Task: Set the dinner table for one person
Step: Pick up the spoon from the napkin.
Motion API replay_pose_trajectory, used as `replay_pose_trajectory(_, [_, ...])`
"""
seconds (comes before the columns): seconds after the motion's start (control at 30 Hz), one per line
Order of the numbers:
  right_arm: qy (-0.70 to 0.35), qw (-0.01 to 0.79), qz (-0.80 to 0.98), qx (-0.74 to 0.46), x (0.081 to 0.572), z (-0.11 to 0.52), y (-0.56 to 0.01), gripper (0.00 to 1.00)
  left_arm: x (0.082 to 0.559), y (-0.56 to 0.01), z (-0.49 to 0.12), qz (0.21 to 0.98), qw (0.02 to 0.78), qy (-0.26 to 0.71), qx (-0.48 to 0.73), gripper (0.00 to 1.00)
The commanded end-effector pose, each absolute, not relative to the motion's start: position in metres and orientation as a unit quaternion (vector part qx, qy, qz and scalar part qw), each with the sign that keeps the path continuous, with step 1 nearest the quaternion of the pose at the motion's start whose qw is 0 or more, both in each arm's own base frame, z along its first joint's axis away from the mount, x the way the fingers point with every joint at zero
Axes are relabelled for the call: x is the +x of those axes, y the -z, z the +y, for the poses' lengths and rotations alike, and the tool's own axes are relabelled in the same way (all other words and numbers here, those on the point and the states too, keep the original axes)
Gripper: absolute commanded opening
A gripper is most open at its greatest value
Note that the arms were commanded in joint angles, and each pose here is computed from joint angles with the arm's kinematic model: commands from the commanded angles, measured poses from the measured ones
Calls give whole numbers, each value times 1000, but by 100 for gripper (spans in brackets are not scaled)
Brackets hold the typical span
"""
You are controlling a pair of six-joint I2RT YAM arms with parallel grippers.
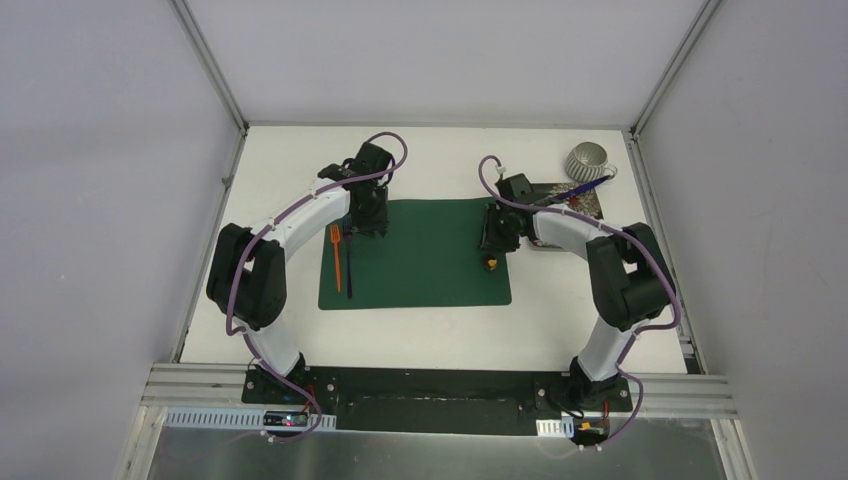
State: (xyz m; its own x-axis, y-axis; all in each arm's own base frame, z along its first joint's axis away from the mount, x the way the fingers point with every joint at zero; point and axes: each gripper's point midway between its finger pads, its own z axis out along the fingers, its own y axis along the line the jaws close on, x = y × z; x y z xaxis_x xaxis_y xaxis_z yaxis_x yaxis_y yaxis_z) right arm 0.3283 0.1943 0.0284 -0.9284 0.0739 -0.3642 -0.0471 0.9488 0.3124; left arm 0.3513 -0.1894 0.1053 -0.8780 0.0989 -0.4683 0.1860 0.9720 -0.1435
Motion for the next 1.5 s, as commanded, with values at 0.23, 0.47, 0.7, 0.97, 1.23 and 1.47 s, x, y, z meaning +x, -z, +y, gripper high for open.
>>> replay_pose_trajectory(0.23, [-169, 213, 962, -12, 346, 210, -43, 28, 353, -120, -194, 957, 262, 101, 75, 27])
replay_pose_trajectory(0.47, [-153, 199, 968, -19, 343, 208, -31, 20, 352, -120, -194, 957, 261, 101, 75, 26])
replay_pose_trajectory(0.7, [-124, 188, 974, -25, 342, 203, -16, 29, 352, -121, -194, 957, 262, 102, 75, 25])
replay_pose_trajectory(0.97, [-89, 178, 979, -39, 336, 199, 2, 18, 352, -120, -194, 957, 262, 102, 76, 24])
replay_pose_trajectory(1.23, [-62, 229, 970, -49, 346, 190, -37, 0, 353, -120, -196, 957, 260, 104, 75, 24])
replay_pose_trajectory(1.47, [-48, 283, 956, -65, 356, 183, -96, 0, 353, -123, -198, 956, 262, 108, 77, 24])
